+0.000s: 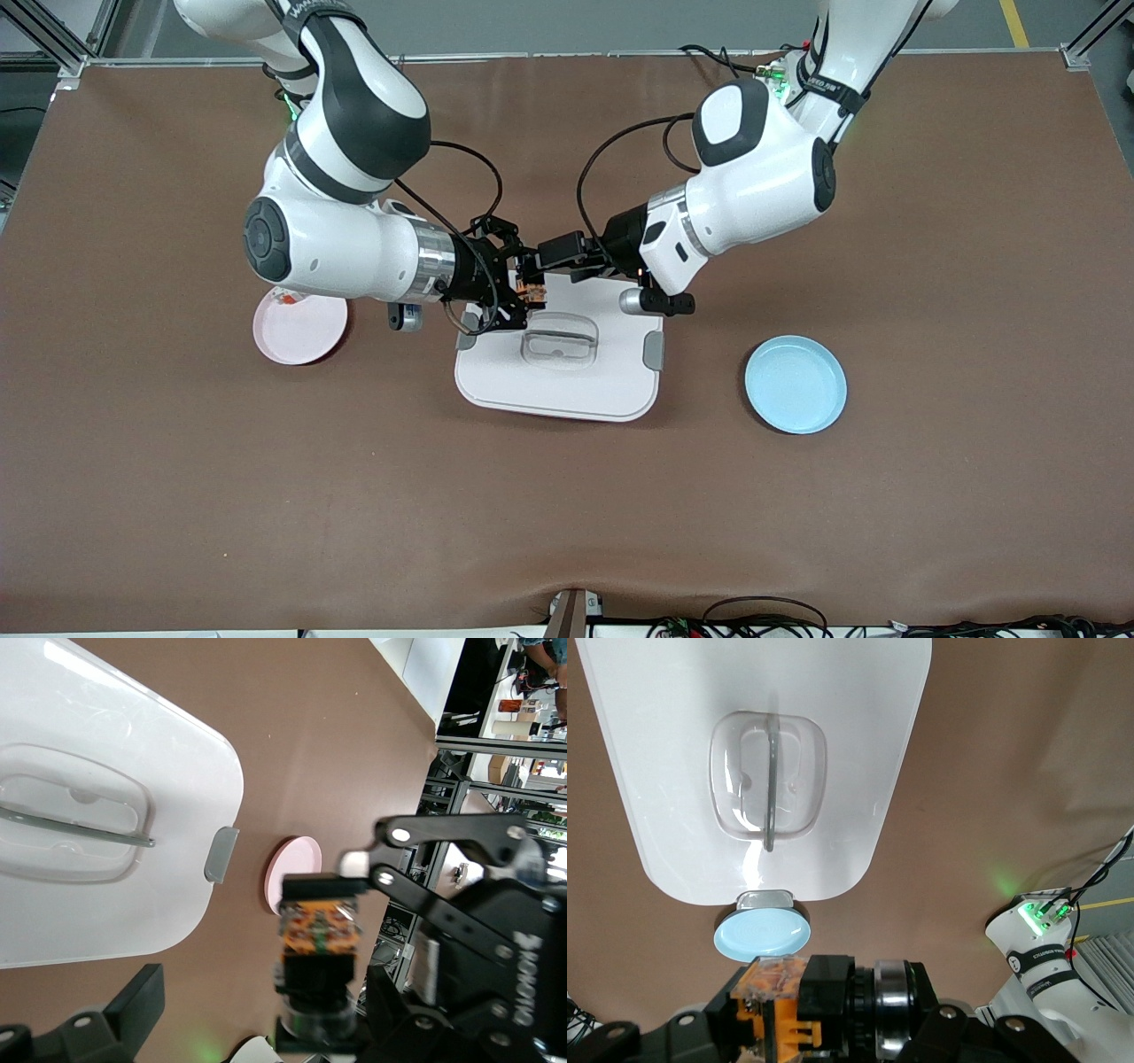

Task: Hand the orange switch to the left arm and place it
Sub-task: 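Carry the switch over the white box toward the left gripper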

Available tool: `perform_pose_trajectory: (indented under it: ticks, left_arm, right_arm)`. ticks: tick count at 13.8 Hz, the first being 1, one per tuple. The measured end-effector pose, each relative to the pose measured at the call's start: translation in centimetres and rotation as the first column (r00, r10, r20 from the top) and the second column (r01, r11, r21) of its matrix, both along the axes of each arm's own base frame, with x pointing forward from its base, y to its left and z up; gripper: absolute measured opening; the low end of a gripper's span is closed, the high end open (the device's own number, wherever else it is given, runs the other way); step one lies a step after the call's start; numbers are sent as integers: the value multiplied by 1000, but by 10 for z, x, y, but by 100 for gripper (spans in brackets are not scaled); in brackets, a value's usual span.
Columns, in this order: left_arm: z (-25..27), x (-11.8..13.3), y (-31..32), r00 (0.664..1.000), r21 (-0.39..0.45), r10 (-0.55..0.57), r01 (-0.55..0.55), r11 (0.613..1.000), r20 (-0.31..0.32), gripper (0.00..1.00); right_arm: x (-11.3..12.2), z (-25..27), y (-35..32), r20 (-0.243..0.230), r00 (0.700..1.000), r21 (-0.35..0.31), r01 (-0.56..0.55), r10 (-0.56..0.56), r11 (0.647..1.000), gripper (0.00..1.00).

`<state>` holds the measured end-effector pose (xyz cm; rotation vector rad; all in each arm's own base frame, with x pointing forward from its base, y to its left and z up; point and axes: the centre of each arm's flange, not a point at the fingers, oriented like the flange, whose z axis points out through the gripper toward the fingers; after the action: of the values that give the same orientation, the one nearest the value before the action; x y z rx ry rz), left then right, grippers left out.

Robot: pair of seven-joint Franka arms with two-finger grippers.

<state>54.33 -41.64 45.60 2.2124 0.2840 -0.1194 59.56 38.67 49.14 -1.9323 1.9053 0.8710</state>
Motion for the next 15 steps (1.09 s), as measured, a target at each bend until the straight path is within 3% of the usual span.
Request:
perform_pose_trajectory:
  ticks: [15]
  left_arm:
    - [0,4,4,1000,0,18,-18,1000,7,100]
  right_arm:
    - [-14,15,39,41,998,22,37,-38,999,73]
